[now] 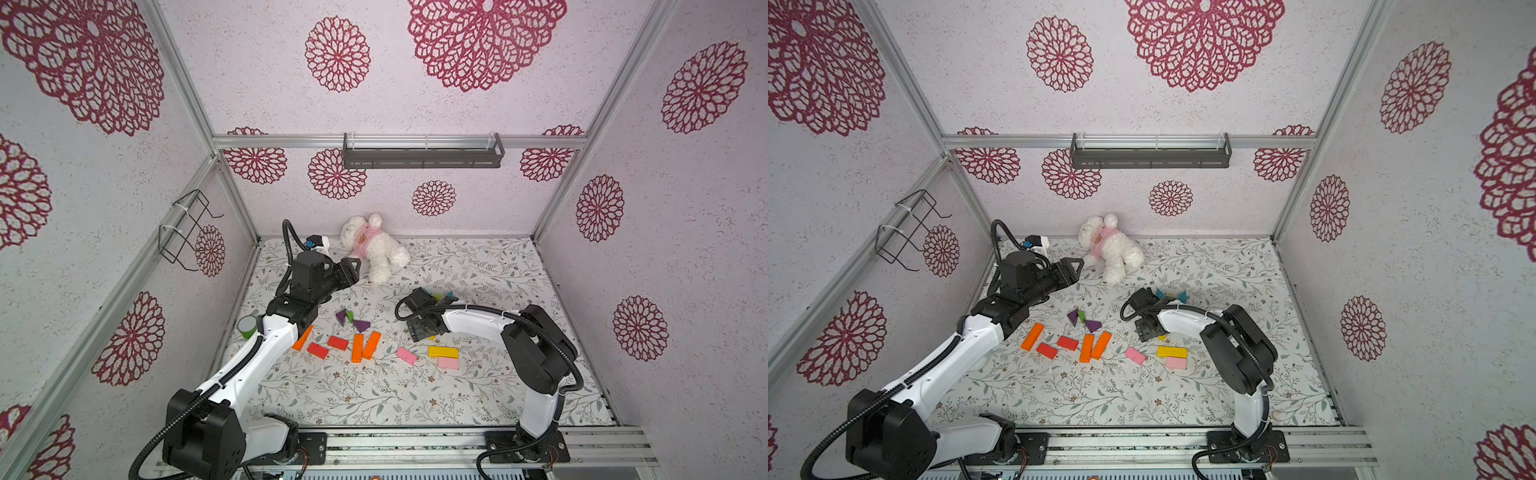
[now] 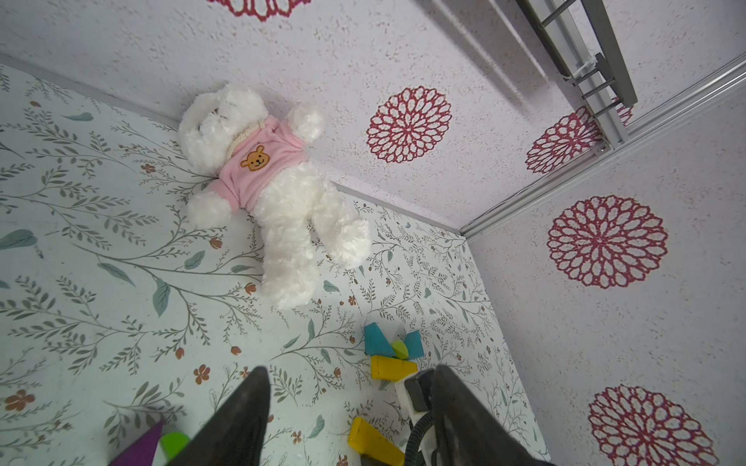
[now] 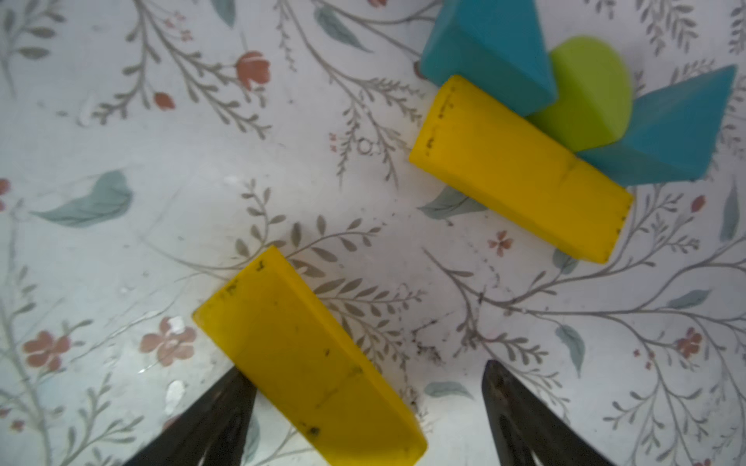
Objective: Assemble a carrot with building blocks
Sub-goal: Assemble the building block at the center of the board.
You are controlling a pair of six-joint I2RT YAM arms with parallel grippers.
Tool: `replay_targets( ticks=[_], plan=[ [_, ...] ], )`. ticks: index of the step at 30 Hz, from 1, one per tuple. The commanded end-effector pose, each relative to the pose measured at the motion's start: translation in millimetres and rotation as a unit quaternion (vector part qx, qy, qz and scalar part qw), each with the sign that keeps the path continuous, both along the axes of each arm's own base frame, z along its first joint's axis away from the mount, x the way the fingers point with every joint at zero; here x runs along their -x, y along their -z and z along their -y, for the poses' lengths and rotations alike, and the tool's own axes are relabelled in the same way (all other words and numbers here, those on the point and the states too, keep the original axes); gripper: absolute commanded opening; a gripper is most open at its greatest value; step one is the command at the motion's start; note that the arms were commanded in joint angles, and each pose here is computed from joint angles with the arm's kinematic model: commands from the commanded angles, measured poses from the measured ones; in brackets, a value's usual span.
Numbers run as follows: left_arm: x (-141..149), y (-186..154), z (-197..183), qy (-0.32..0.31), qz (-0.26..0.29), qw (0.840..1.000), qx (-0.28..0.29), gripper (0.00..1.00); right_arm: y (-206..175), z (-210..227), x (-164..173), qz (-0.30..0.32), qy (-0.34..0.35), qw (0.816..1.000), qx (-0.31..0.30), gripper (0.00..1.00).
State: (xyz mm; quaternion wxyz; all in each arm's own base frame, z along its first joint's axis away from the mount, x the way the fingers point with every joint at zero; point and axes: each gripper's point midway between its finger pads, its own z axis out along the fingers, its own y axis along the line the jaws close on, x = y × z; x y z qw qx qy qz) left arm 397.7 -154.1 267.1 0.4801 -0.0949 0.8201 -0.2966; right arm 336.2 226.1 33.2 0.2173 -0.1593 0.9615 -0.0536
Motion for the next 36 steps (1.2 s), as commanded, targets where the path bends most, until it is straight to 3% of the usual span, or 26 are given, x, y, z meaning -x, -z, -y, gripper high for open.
replay_targets(
  ticks=[1, 10, 17, 24, 31, 36],
  plan=[
    [-3, 0, -1, -0.006, 0.004, 1.000, -0.010, 0.66, -1, 35, 3, -0.014, 0.001, 0.999, 0.046, 0.88],
    [-3, 1, 1, -0.002, 0.001, 1.000, -0.005, 0.66, -12, 60, 2, -0.011, 0.027, 0.999, 0.037, 0.88],
    [-2, 0, 1, 0.000, 0.001, 1.000, -0.004, 0.66, -15, 72, 26, -0.043, 0.002, 0.998, 0.043, 0.94],
    [-3, 3, 2, 0.000, -0.002, 1.000, -0.004, 0.66, -7, 100, 21, -0.052, 0.044, 0.996, 0.051, 0.93],
    [-3, 2, 2, 0.000, -0.002, 1.000, -0.006, 0.66, -7, 80, 4, -0.049, 0.038, 0.998, 0.013, 0.93],
    [-3, 1, 1, -0.001, 0.000, 1.000, -0.006, 0.66, -6, 73, 7, -0.050, 0.033, 0.998, 0.004, 0.98]
  ],
)
